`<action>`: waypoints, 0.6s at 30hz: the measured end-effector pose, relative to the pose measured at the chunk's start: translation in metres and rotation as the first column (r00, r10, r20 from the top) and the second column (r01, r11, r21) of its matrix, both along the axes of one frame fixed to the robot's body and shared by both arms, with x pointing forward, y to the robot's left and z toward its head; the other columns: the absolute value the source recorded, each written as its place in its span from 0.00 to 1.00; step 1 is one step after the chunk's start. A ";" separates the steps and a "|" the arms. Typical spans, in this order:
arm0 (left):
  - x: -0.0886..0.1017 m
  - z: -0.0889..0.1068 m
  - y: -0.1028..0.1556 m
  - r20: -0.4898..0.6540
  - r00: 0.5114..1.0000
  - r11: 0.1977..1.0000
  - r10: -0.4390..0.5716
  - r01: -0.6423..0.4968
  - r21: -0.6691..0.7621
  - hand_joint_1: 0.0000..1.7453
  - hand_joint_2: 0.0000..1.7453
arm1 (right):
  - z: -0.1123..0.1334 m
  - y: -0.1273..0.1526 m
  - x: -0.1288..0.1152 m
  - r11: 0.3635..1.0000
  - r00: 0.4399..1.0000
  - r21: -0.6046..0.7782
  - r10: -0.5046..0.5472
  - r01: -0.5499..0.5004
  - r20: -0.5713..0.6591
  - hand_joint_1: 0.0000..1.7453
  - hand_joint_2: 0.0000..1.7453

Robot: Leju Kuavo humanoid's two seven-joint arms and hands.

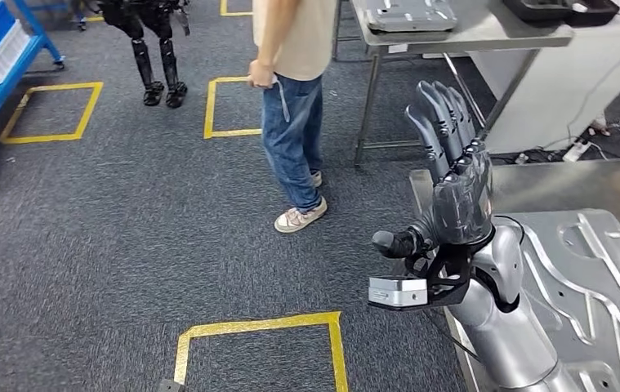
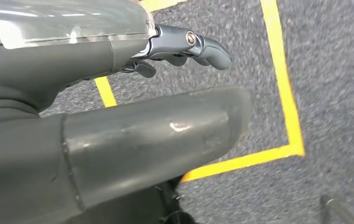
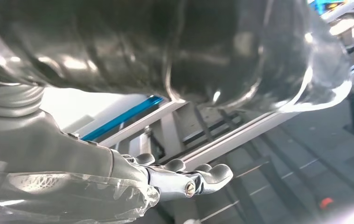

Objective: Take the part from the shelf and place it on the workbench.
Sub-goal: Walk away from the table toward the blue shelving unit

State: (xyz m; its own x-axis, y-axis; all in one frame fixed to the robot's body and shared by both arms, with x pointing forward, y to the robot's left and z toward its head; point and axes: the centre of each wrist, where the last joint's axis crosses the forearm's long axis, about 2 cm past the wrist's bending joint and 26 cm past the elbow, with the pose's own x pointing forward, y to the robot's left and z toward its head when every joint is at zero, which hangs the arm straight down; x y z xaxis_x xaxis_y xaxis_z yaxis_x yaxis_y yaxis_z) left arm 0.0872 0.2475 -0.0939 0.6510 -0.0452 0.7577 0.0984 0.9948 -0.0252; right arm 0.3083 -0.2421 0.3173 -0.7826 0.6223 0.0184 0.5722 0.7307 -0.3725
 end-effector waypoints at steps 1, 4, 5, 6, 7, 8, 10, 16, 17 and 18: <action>0.001 0.000 0.000 0.004 1.000 1.000 0.001 -0.001 0.000 0.00 0.00 | 0.000 0.000 0.000 1.000 1.000 0.000 0.000 0.000 0.001 0.00 0.00; -0.001 0.000 0.001 0.004 1.000 1.000 0.004 -0.004 0.000 0.00 0.00 | 0.001 0.001 0.001 1.000 1.000 0.003 0.005 -0.005 0.003 0.00 0.00; -0.001 0.000 0.001 0.002 1.000 1.000 0.008 -0.008 0.001 0.00 0.00 | 0.002 0.001 0.001 1.000 1.000 0.005 0.009 -0.009 0.005 0.00 0.00; -0.002 0.001 0.002 0.000 1.000 1.000 0.013 -0.013 0.001 0.00 0.00 | 0.002 0.002 0.001 1.000 1.000 0.007 0.012 -0.013 0.007 0.00 0.00; -0.002 0.001 0.003 -0.004 1.000 1.000 0.019 -0.019 0.000 0.00 0.00 | 0.002 0.002 0.002 1.000 1.000 0.009 0.015 -0.015 0.009 0.00 0.00; -0.001 0.001 0.003 -0.010 1.000 1.000 0.024 -0.024 -0.003 0.00 0.00 | 0.001 0.002 0.002 1.000 1.000 0.011 0.016 -0.016 0.010 0.00 0.00; -0.003 0.001 0.005 -0.026 0.999 0.999 0.033 -0.033 -0.013 0.00 0.00 | 0.000 0.002 0.002 1.000 1.000 0.015 0.016 -0.016 0.009 0.00 0.00; -0.004 0.000 0.009 -0.024 0.998 0.998 0.057 -0.057 -0.022 0.00 0.00 | -0.002 0.003 0.004 1.000 1.000 0.020 0.009 -0.010 0.024 0.00 0.00; -0.002 0.000 0.009 -0.018 0.998 0.998 0.058 -0.058 -0.022 0.00 0.00 | -0.001 0.004 0.004 1.000 1.000 0.020 0.008 -0.008 0.026 0.00 0.00; -0.001 0.000 0.009 -0.013 0.998 0.998 0.056 -0.057 -0.022 0.00 0.00 | -0.001 0.004 0.004 1.000 1.000 0.019 0.006 -0.006 0.028 0.00 0.00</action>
State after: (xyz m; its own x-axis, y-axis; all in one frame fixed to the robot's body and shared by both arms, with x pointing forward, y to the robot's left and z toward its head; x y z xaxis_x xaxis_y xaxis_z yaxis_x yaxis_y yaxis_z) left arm 0.0867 0.2568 -0.0938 0.6614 0.0091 0.7500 0.0416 0.9979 -0.0487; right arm 0.3125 -0.2378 0.3164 -0.7867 0.6173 0.0085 0.5778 0.7410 -0.3421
